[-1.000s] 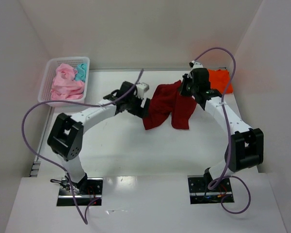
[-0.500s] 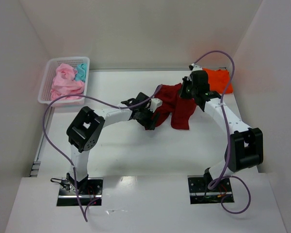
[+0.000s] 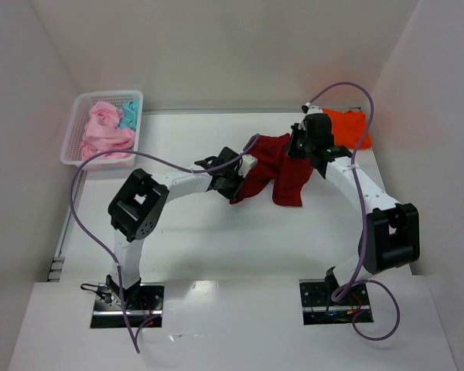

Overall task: Fold and stack the t-shirts
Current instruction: Flatten out the tshirt

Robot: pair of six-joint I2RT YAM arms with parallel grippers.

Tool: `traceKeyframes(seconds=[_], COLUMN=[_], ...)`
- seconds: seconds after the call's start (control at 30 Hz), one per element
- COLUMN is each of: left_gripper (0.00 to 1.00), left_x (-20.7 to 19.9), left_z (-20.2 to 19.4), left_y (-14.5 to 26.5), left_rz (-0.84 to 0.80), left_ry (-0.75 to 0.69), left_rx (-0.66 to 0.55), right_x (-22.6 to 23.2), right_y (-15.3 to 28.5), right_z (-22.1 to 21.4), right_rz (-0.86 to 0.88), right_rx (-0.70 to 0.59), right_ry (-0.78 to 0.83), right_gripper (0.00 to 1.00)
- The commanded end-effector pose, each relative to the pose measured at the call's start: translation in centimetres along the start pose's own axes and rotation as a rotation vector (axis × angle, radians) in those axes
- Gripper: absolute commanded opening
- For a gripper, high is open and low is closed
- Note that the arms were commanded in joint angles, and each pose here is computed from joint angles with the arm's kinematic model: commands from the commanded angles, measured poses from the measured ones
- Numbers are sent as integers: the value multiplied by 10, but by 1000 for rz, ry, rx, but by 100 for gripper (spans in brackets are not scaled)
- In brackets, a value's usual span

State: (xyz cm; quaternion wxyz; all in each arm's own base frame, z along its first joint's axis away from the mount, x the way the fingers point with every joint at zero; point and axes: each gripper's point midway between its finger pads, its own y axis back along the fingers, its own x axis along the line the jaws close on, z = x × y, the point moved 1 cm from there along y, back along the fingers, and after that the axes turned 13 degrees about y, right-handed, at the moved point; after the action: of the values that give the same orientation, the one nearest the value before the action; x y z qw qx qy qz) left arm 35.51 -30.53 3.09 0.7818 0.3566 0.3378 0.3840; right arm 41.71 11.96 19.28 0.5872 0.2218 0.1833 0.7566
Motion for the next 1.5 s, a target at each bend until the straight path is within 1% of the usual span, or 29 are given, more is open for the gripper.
traceKeyframes(seconds=[0.0, 0.1, 0.13, 0.17, 0.2, 0.27, 0.3, 0.33, 0.37, 0.43, 0.47, 0.5, 0.53, 0.6, 0.67, 0.7, 0.73, 0.77, 0.8, 0.83, 0.9, 0.93, 0.97, 1.03, 1.13, 1.17, 1.2, 1.3, 1.47], left_gripper=[0, 0, 0, 0, 0, 0, 0, 0, 0, 0, 0, 0, 0, 0, 0, 0, 0, 0, 0, 0, 0, 0, 0, 0, 0, 0, 0, 0, 0], left_x=[7, 14, 14, 28, 31, 48, 61, 70, 85, 97, 106, 111, 120, 122, 131, 134, 136, 136, 139, 134, 134, 131, 131, 129, 125, 124, 124, 121, 123], left_z=[1, 37, 55, 76, 92, 115, 131, 138, 155, 173, 182, 185, 191, 198, 201, 204, 203, 209, 208, 213, 219, 220, 223, 225, 226, 227, 227, 228, 227], left_y=[6, 45, 70, 90, 119, 156, 189, 208, 248, 291, 320, 334, 357, 390, 417, 440, 441, 459, 475, 494, 503, 516, 517, 522, 533, 537, 537, 546, 542], left_rz=[64, 104, 108, 147, 161, 217, 252, 285, 344, 387, 416, 439, 476, 520, 567, 599, 618, 621, 650, 651, 671, 679, 678, 675, 670, 675, 675, 677, 690], left_ry=[0, 13, 19, 53, 64, 96, 124, 141, 174, 196, 209, 222, 232, 243, 261, 263, 257, 263, 252, 257, 241, 238, 238, 238, 238, 230, 230, 222, 207], left_rx=[-1, -113, -175, -239, -305, -403, -484, -524, -624, -734, -815, -845, -900, -973, -1030, -1082, -1079, -1127, -1148, -1200, -1214, -1242, -1246, -1265, -1291, -1297, -1297, -1315, -1298], right_x=[-8, -20, -18, -23, -28, -30, -33, -32, -35, -38, -43, -48, -54, -53, -61, -66, -71, -77, -84, -82, -91, -89, -89, -81, -76, -72, -70, -52, -41], right_y=[3, 8, 14, 23, 27, 41, 54, 61, 76, 96, 103, 114, 115, 128, 137, 142, 149, 150, 157, 165, 169, 176, 171, 181, 180, 185, 176, 176, 172], right_z=[12, 31, 39, 59, 70, 95, 121, 135, 158, 187, 195, 209, 213, 229, 237, 241, 243, 243, 244, 247, 244, 246, 242, 245, 237, 239, 232, 226, 223], right_rz=[-47, -79, -77, -85, -96, -95, -100, -99, -107, -121, -133, -144, -157, -162, -201, -220, -239, -259, -277, -276, -296, -295, -287, -255, -228, -209, -190, -85, -13], right_rx=[-53, -90, -108, -158, -183, -231, -284, -317, -370, -442, -466, -504, -510, -555, -582, -597, -610, -612, -623, -639, -651, -663, -649, -679, -670, -678, -661, -676, -665], right_ry=[-7, -31, -44, -60, -66, -69, -71, -56, -49, -50, -53, -55, -59, -57, -66, -71, -76, -82, -87, -85, -90, -89, -87, -74, -65, -58, -53, -27, -24], right_gripper=[1, 1, 1, 1, 1, 1, 1, 1, 1, 1, 1, 1, 1, 1, 1, 1, 1, 1, 1, 1, 1, 1, 1, 1, 1, 1, 1, 1, 1])
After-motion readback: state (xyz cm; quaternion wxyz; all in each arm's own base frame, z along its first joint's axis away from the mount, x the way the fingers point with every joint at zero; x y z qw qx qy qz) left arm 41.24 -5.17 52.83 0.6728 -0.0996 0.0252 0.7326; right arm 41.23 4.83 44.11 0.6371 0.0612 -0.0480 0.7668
